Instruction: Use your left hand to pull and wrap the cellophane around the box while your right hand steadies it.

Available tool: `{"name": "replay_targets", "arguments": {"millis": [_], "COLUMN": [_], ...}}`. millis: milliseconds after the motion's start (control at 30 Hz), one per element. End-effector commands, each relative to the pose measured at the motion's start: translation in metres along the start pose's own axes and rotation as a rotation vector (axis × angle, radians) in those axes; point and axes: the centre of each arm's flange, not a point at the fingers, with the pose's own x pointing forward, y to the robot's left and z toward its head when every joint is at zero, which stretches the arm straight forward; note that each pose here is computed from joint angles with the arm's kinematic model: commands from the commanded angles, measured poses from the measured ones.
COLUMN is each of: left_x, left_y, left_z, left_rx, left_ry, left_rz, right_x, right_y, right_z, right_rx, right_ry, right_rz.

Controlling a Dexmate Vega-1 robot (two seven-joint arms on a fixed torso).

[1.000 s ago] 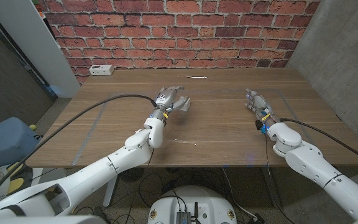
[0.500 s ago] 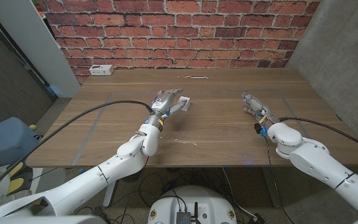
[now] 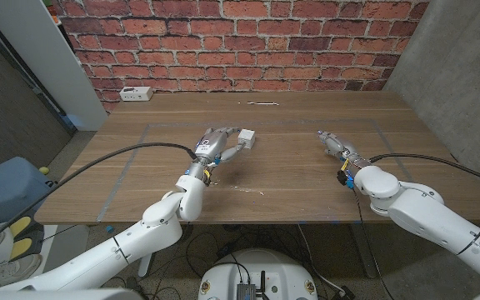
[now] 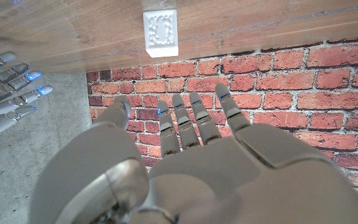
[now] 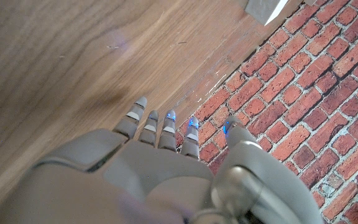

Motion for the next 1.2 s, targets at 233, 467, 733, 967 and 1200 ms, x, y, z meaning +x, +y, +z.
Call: {"name": "replay_targets", "arguments": {"millis": [233,467,733,967,1200], "left_x": [-0.033,-0.043,-0.053,-0.061,-0.067], "left_y": [0.007,0.009,0.010,0.014,0.024], "left_z": [-0.005,-0.010,-0.014,-0.014,-0.010], "left_rx": [0.000,-0.016,-0.026,0.000,0.039], "left_ry": [0.017,0.047,0.075,0.085,0.101], "left_rz": [-0.040,-0.065,-0.095,-0.118,-0.168], "right_x": [-0.029,-0.036,-0.042,-0.052,-0.061], "right_y": [0.017,0.023,0.030,0.036,0.042], "right_z": [0.011,0.017,0.022,0.028,0.030], "right_rx": [-0.240,-0.305,-0.376,-0.460,-0.506], "right_ry": [0.076,0.087,0.091,0.132,0.146], "right_rz": [-0.010,-0.016,-0.001,-0.042,-0.046]}}
